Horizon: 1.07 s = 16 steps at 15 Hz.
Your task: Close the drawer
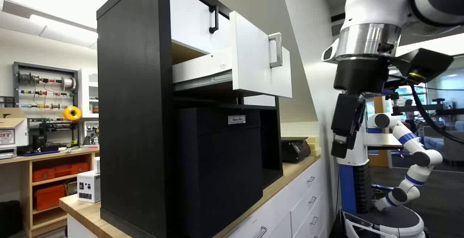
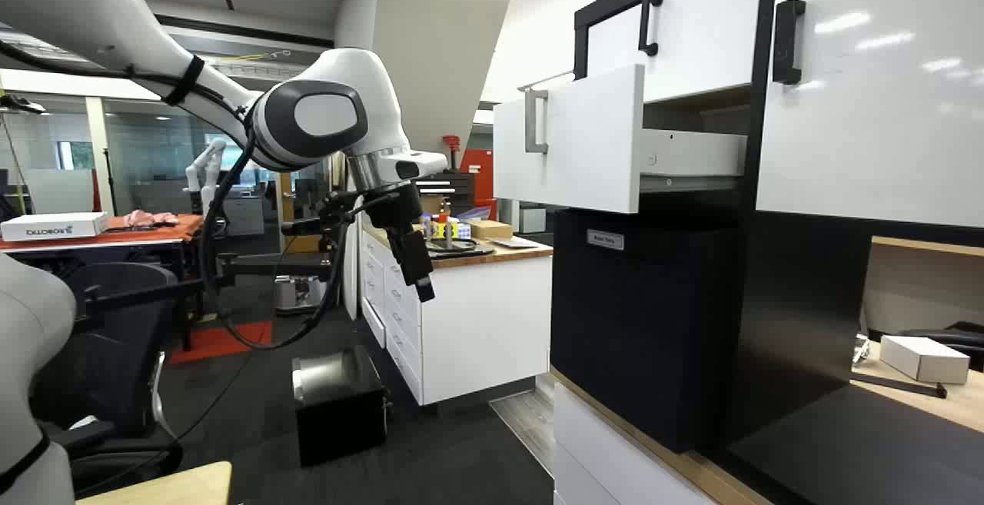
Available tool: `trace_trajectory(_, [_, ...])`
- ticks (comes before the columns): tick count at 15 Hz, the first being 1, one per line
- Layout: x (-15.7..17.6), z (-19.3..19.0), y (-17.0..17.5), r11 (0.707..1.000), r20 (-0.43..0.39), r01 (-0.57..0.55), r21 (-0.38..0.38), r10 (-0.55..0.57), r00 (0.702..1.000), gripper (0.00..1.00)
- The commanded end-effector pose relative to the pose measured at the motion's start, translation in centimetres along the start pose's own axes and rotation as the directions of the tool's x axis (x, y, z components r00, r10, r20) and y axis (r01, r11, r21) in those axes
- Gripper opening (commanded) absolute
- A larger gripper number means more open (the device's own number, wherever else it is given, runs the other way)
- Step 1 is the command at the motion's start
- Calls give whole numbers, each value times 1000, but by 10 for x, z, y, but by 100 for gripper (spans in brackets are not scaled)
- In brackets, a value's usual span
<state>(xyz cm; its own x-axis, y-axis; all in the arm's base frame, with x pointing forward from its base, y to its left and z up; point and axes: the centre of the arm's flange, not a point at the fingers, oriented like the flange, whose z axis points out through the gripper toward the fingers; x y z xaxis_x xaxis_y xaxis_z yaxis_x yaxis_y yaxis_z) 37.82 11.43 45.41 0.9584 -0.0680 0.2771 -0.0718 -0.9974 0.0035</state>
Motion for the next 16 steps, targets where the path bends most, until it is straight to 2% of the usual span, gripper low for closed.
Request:
trace_trajectory(1, [0, 0, 0, 1000, 0, 0, 0, 0, 1000, 100])
trace_trajectory(10, [2, 0, 3, 1000, 16, 12, 9, -12, 1000, 100])
trace_trajectory(16, [-2, -35, 16, 999, 25, 36, -12, -36, 999, 100])
